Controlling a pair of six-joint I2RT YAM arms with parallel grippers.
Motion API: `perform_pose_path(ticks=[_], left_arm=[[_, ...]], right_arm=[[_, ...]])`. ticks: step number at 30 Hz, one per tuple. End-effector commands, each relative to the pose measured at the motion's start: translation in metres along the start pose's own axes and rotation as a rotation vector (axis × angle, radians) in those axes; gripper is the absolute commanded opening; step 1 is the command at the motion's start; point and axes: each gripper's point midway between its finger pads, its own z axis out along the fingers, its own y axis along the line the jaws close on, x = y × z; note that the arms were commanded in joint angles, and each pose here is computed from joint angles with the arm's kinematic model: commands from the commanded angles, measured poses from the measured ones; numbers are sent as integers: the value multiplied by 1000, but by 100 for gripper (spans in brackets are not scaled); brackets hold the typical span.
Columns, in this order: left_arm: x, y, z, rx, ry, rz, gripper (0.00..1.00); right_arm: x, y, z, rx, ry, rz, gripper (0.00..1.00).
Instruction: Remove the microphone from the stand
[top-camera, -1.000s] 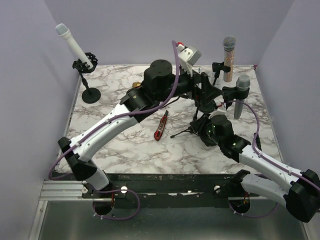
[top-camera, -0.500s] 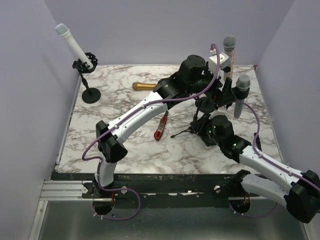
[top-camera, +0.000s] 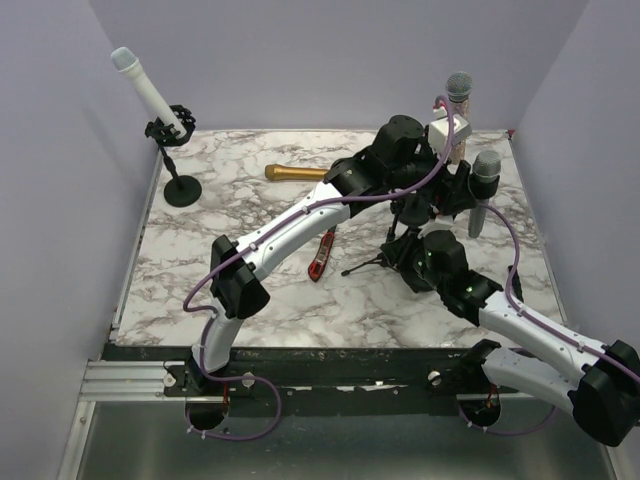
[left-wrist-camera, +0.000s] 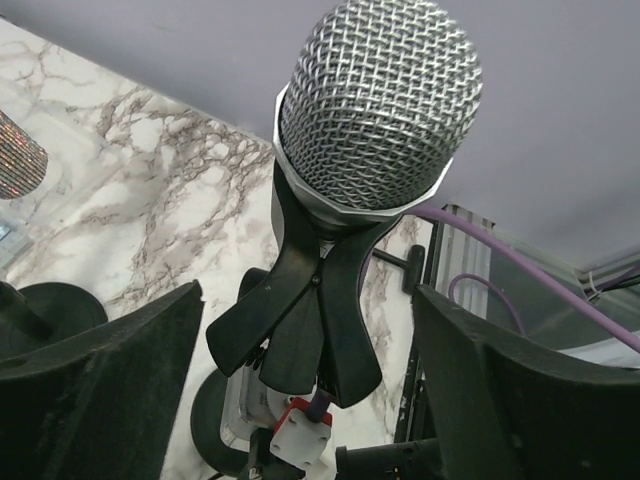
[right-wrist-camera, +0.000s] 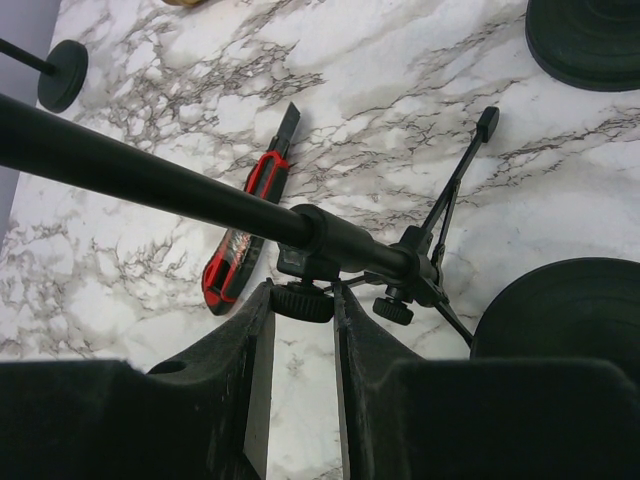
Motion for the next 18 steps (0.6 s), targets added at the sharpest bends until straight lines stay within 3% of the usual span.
perform_pose_path(ticks=[1, 7, 18], left_arm=[[-14, -1, 2, -4, -46, 9, 76], [-20, 0, 1, -24, -74, 2, 56], [-30, 1, -3, -43, -128, -3, 47]], right_arm=[[26, -39, -7, 136, 85, -110, 5], [23, -39, -8, 142, 84, -110, 9], [8, -41, -22, 175, 51, -100, 59]])
